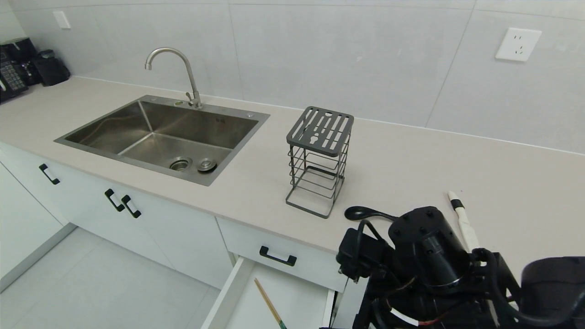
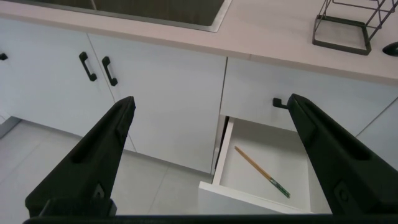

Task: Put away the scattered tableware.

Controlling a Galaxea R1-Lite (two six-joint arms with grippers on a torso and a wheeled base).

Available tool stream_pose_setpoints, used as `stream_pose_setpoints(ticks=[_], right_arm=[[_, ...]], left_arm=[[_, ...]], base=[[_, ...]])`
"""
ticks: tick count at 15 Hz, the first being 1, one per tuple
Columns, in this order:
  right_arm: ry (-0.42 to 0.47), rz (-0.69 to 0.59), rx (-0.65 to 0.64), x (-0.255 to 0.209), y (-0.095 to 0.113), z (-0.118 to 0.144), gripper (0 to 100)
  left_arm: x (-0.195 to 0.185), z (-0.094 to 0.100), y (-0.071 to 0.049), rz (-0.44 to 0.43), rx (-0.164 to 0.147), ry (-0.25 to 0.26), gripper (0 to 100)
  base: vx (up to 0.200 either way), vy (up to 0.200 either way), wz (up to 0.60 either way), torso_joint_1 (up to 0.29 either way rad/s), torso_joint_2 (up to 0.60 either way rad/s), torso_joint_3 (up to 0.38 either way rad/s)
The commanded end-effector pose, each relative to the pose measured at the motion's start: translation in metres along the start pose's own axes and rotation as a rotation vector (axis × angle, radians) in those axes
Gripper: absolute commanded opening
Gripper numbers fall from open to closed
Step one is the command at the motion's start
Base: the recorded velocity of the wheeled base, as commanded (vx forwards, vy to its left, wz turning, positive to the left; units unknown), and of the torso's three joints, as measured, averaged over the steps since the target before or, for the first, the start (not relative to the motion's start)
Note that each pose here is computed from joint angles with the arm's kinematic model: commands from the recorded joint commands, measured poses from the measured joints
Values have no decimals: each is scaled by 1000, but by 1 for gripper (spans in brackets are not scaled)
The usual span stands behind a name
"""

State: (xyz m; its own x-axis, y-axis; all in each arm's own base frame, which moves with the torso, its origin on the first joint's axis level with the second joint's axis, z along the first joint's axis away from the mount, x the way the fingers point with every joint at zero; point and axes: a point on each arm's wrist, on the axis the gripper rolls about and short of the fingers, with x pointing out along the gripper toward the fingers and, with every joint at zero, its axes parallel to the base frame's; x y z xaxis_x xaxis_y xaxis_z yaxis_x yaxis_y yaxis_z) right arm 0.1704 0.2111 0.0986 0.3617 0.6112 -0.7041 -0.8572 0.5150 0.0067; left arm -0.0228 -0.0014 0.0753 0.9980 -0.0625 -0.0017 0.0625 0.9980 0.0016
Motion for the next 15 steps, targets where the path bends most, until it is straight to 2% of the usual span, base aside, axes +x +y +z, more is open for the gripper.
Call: stream_pose_setpoints(ticks=[1, 6, 7, 10, 11, 14, 15], right_arm=[[10, -50, 39, -12, -5, -12, 100], [-67, -156, 114, -19, -40, -3, 100], [-84, -200, 135, -22, -55, -1, 100], [-99, -281, 103, -29, -84, 2, 100], [-96, -281, 103, -28, -84, 1, 100], [-75, -329, 100, -22, -111, -1, 100], [-74, -331, 95, -22, -114, -1, 100]], left_arm=[[0, 0, 0, 0, 0, 1, 100], [0, 0, 0, 1, 0, 1, 100], [0, 0, 0, 0, 0, 1, 100], [0, 0, 0, 0, 0, 1, 100], [0, 0, 0, 0, 0, 1, 100], [0, 0, 0, 0, 0, 1, 100], [0, 0, 0, 0, 0, 1, 100]], base=[[0, 0, 0, 0, 0, 0], [0, 0, 0, 0, 0, 0], [0, 0, 0, 0, 0, 0], [0, 0, 0, 0, 0, 0], [0, 0, 0, 0, 0, 0], [0, 0, 0, 0, 0, 0], [0, 0, 0, 0, 0, 0]])
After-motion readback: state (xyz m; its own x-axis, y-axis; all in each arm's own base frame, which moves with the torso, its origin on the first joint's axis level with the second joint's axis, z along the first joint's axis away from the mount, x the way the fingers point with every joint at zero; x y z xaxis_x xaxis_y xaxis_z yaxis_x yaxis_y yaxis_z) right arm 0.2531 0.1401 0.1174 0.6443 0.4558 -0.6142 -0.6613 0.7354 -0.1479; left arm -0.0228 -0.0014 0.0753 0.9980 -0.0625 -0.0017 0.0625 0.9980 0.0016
